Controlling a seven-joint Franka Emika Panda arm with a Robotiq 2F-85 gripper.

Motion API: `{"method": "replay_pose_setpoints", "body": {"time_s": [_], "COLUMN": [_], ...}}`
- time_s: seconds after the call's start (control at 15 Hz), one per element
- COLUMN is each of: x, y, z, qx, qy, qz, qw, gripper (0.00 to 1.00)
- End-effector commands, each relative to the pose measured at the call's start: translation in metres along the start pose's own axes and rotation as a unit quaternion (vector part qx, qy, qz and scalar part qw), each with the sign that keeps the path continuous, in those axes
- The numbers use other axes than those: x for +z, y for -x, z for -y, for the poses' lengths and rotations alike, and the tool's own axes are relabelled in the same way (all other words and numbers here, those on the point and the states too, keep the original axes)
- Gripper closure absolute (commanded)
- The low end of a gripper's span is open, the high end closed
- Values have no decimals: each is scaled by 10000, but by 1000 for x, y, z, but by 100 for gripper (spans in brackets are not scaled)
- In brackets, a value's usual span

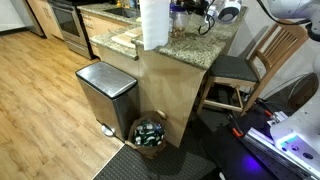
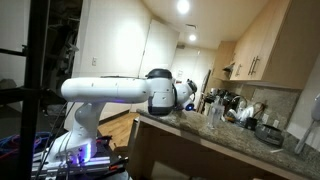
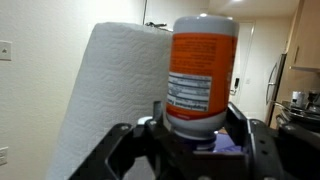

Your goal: Take the white bottle and put it upside down on the clear bottle

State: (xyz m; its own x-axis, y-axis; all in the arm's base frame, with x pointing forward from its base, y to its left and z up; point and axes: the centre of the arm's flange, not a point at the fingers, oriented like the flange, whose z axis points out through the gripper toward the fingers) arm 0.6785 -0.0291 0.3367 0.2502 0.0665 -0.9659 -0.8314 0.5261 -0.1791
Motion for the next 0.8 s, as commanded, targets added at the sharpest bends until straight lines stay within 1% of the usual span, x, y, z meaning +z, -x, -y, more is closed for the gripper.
{"method": "replay_pose_setpoints", "body": {"time_s": [0.0,0.07,0.13,0.4,0.47,0.53,0.6,0.67,0.73], "x": [-18,-21,-24,-30,-33,-35,-40,-28,-31], "y": [7,10,12,35,43,48,53,37,42], "z": [-16,-16,-16,-20,-23,-24,-25,-8,-9], "qx": [-594,-782,-902,-1477,-1587,-1612,-1418,-1415,-1398], "qy": [83,63,39,1,-63,-147,-300,-138,-196], "qz": [-253,-275,-267,-241,-278,-293,-237,-93,-104], "qw": [9979,9965,9956,9887,9869,9864,9892,9898,9899], "gripper": [10,1,0,0,0,0,0,0,0]}}
